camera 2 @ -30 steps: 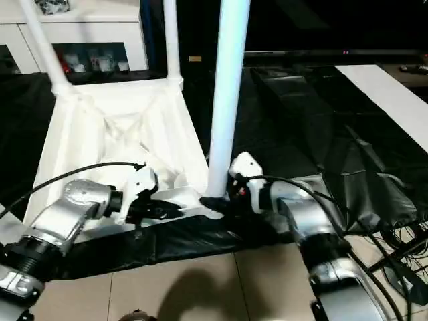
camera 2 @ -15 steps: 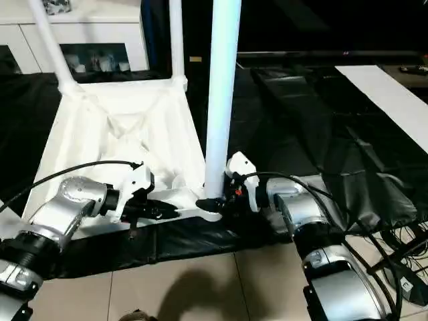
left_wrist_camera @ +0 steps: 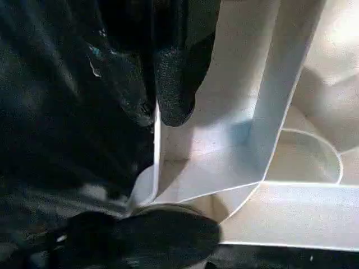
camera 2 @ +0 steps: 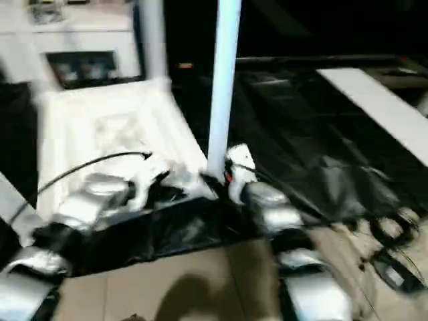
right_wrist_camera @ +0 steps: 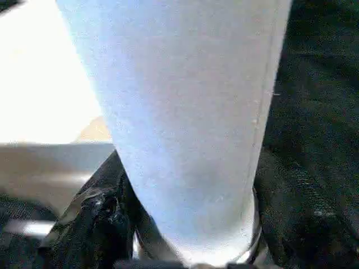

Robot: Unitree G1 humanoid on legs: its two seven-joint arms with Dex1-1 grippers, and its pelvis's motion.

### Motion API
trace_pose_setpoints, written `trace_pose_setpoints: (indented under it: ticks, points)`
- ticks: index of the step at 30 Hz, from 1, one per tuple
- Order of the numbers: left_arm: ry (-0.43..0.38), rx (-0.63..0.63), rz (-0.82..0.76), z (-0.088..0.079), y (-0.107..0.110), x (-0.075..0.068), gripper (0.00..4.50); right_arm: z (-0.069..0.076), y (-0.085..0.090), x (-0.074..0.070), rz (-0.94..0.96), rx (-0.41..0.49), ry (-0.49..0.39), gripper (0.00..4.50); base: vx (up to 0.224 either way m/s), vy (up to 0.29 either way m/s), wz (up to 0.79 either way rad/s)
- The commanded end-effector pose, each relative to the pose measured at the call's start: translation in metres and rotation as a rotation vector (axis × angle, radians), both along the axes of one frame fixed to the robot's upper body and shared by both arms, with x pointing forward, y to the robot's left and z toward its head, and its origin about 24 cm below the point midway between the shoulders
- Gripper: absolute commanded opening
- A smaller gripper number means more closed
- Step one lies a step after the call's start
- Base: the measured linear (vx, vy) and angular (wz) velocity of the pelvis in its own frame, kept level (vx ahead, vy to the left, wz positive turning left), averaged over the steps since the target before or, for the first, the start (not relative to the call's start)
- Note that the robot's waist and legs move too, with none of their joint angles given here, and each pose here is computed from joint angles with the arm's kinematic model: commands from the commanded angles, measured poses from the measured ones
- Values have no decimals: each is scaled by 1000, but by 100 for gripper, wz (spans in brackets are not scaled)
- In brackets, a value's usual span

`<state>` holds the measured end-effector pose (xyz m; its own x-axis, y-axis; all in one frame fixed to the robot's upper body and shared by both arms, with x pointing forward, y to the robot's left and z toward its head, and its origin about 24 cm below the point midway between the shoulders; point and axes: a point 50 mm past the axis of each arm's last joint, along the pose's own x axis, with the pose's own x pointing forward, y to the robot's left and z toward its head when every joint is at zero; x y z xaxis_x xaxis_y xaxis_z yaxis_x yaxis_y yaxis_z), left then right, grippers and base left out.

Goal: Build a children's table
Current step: Rotate leg to tighten

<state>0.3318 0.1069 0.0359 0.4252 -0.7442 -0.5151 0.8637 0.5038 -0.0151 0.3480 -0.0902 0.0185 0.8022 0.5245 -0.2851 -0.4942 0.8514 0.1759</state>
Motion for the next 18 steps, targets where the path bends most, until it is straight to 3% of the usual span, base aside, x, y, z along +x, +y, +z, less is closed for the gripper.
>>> trace_pose_setpoints:
  ticks: [1, 4, 6, 9, 13, 18]
  points:
    - [-16, -31, -79, 2, -35, -3, 0, -4, 58, -14, 147, 40, 45, 256, 0, 0, 0]
    - [-15, -31, -89, 1, -32, -4, 0, 2, 60, -13, 170, 41, -7, 256, 0, 0, 0]
    - [-14, -31, -95, 1, -30, -5, 0, 4, 59, -12, 181, 37, -33, 312, 0, 0, 0]
    - [-21, -31, -126, 1, -22, -7, 0, 6, 46, -9, 195, 17, -89, 326, 0, 0, 0]
    - [-6, -40, -217, 2, -4, -13, 0, 4, 19, -15, 406, -14, -113, 377, 0, 0, 0]
    - [8, -57, -326, 9, 9, -20, 0, 12, 3, -19, 584, 4, -137, 377, 47, -30, 5]
